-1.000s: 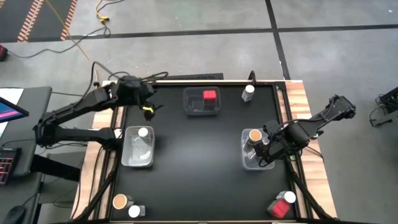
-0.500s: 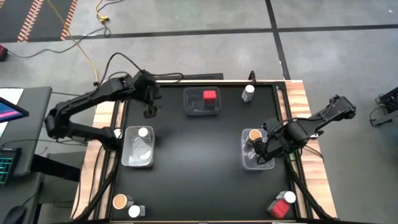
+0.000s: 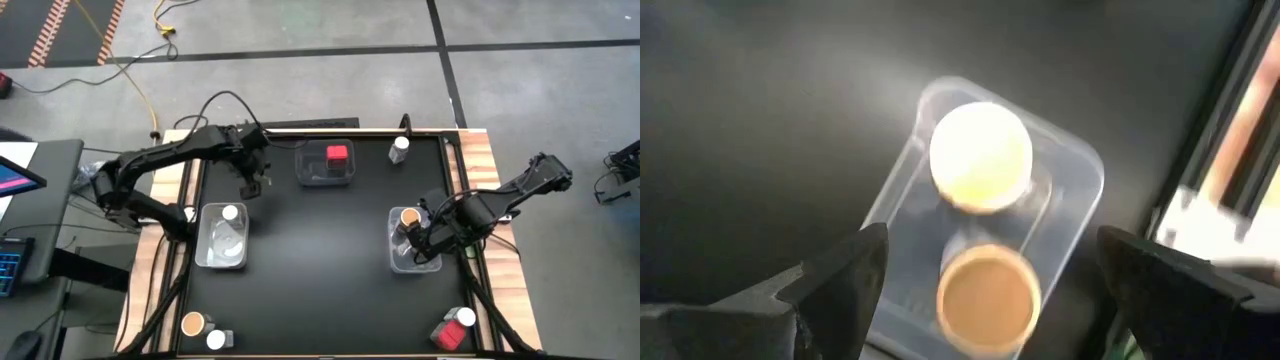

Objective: Sort spices by type
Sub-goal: Put the bottom white seasoning bottle into the white bin

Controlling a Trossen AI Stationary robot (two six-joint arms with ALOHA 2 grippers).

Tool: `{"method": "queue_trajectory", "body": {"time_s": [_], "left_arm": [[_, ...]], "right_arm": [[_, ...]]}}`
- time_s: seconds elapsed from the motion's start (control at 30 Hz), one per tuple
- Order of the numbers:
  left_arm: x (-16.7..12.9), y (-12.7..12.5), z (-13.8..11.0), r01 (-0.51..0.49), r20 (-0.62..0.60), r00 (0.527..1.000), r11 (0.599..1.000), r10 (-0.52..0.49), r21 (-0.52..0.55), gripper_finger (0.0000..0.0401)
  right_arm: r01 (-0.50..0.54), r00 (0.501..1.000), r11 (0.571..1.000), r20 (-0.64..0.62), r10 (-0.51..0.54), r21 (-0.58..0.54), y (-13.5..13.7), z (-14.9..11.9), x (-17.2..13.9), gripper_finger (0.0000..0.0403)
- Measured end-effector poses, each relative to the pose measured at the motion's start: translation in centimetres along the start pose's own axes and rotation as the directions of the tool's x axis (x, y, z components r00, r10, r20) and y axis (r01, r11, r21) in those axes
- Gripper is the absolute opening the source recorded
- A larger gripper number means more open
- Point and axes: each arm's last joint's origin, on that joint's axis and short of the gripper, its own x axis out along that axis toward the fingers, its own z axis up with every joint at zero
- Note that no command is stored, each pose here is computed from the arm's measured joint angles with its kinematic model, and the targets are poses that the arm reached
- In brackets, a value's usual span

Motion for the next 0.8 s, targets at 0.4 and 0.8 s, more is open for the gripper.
{"method": "queue_trajectory", "body": {"time_s": [0.4,0.8], "left_arm": [[-0.4,-5.1,1.8,0.033,0.143,0.990,0.981,-0.005,-0.191,0.0333],[-1.9,-11.8,2.8,0.042,0.282,0.959,0.970,0.028,-0.239,0.0333]], "right_arm": [[0.003,0.970,1.000,0.243,-0.001,-0.010,0.2,1.0,0.2,0.0384],[-0.122,0.938,0.974,0.299,0.177,-0.192,-4.3,0.6,0.6,0.0384]]}}
